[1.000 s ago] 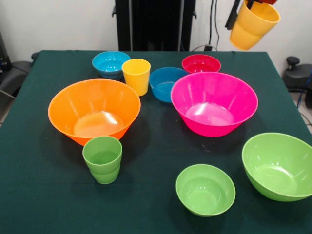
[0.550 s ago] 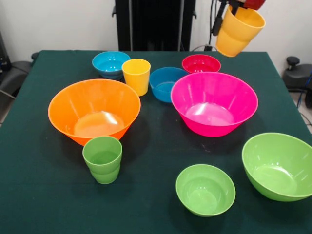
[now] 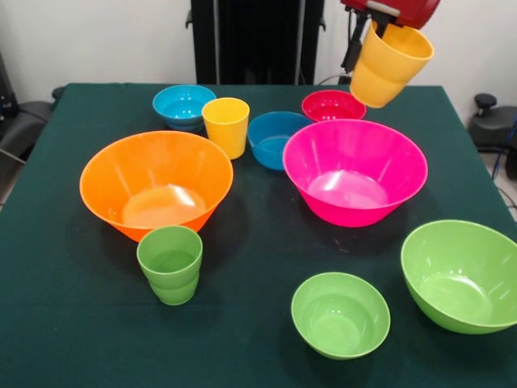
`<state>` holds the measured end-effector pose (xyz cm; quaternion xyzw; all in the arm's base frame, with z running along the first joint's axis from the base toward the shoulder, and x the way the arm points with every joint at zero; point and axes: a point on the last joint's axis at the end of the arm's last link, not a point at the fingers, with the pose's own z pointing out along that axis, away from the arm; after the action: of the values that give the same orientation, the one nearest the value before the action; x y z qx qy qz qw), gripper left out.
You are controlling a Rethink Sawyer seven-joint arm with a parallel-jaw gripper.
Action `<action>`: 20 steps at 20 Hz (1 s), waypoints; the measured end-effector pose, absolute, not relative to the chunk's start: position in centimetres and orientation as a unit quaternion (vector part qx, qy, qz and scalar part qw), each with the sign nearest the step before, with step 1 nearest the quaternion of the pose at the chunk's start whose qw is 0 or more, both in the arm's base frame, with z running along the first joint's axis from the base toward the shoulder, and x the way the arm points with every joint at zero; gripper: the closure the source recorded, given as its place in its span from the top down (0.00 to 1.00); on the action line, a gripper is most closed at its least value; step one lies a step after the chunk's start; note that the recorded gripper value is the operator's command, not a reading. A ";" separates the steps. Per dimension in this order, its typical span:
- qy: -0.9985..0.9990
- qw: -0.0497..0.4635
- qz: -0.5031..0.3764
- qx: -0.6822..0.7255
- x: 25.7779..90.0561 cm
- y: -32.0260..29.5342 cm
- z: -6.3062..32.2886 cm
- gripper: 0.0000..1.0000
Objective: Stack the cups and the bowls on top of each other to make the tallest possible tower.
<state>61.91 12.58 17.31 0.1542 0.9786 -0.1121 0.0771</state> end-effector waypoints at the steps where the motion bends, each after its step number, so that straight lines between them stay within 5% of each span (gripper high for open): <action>1: 0.979 0.081 -0.114 0.151 62.6 12.7 17.2 0.00; 20: 0.976 0.100 -0.145 0.125 64.9 13.2 13.9 0.00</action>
<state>64.95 13.17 13.95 0.1248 0.9764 -0.1447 0.1002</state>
